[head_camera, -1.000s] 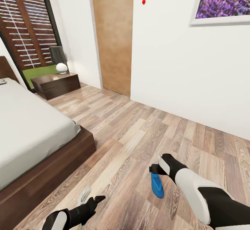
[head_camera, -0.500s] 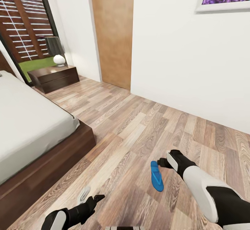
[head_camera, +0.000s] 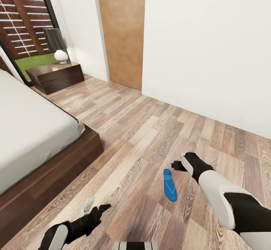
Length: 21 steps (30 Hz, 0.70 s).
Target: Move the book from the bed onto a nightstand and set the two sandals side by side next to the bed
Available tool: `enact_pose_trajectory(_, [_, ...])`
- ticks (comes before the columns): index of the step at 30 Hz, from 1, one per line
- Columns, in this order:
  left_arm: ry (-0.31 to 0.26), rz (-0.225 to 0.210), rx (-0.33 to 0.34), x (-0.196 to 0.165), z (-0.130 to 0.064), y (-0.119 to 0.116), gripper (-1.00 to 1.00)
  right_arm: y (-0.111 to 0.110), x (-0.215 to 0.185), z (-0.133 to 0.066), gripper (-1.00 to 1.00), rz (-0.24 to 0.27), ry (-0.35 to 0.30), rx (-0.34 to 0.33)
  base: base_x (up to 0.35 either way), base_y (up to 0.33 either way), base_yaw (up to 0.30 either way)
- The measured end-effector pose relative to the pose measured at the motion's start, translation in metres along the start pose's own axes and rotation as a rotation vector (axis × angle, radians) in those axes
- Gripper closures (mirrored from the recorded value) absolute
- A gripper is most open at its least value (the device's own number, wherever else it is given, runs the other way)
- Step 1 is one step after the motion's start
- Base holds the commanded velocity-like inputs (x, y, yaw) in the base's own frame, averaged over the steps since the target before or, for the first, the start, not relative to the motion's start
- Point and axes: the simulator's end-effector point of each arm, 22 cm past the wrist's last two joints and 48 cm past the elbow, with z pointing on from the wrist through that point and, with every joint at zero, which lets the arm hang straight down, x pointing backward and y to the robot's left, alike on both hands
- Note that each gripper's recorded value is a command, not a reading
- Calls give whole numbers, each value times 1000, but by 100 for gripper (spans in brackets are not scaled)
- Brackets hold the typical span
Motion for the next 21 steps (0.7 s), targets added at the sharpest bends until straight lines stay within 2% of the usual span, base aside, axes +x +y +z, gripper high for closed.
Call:
enact_pose_trajectory(5, [-16, -53, 41, -8, -1, -3, -100, 4, -13, 3, -100, -1, -9, -3, 0, 0, 0])
enact_pose_trajectory(12, [-27, -88, 46, -21, -6, 9, -100, 12, -28, 8, -100, -3, -15, -11, 0, 0, 0])
enact_pose_trajectory(21, [-7, -144, 81, -28, -11, 12, -100, 19, -30, 18, -100, -11, 28, -16, 0, 0, 0])
